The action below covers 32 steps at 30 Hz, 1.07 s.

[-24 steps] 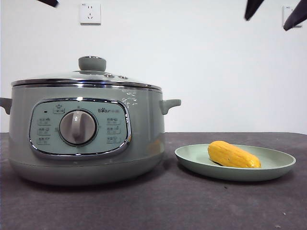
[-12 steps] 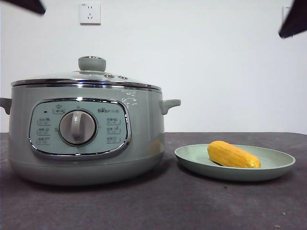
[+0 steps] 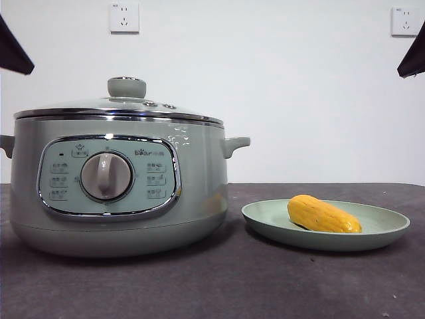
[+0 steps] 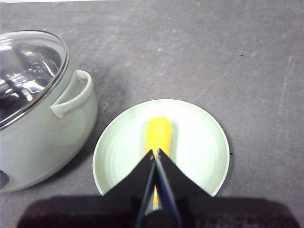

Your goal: Take the corn out from the steamer,put the corn on the plate,close the lid

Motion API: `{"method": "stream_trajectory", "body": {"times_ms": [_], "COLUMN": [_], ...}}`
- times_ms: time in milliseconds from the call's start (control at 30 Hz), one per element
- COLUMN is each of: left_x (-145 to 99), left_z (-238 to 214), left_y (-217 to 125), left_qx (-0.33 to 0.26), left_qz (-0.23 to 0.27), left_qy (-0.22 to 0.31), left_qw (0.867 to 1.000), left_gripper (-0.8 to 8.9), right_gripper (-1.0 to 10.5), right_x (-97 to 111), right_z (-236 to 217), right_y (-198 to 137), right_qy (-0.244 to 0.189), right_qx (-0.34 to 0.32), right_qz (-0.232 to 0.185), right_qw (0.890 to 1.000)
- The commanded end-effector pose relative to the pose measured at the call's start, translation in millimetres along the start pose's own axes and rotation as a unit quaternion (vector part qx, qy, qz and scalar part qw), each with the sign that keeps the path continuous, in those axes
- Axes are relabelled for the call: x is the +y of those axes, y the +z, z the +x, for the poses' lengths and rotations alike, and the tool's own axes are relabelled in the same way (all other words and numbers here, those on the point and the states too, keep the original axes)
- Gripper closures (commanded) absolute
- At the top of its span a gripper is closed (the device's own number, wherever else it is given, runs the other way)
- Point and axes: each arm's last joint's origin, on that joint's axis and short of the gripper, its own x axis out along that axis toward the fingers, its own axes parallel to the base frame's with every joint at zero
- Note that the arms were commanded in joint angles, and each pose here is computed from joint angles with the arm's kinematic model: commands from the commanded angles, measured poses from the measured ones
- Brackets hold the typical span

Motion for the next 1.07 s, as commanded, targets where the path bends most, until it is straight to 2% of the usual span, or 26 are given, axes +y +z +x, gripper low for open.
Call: {"method": "stream_trajectory", "body": {"times_ms": [33, 400, 567, 800, 933, 1067], "left_x": [-0.4, -0.3, 11.1, 34.4, 43.8, 51.0], "left_z": [1.5, 1.1, -22.2, -58.8, -60.2, -45.0], "left_y": [-1.3, -2.0, 1.2, -1.6, -20.5, -48.4], "left_qx": [0.007, 0.01, -0.047, -0.137, -0.141, -0.139], "left_qz": [-0.002, -0.001, 0.014, -0.015, -0.033, -0.045], "left_qy": [0.001, 0.0, 0.026, 0.143, 0.208, 0.243], "left_qw": [1.0, 1.0, 0.998, 0.98, 0.967, 0.959], "left_gripper": [8.17, 8.17, 8.17, 8.17, 8.17, 8.17], "right_gripper": [9.6, 9.6, 9.6, 9.6, 9.6, 9.6], "right_x": [0.0, 0.0, 0.0, 0.0, 0.0, 0.0], "right_z": [0.1, 0.1, 0.1, 0.1, 0.1, 0.1], "right_y": [0.0, 0.0, 0.0, 0.0, 0.0, 0.0], "right_qy": [-0.001, -0.001, -0.001, -0.001, -0.001, -0.001], "right_qx": [-0.004, -0.004, -0.003, -0.004, -0.003, -0.004], "right_qz": [0.007, 0.007, 0.007, 0.007, 0.007, 0.007], "right_qw": [1.0, 1.0, 1.0, 1.0, 1.0, 1.0]}}
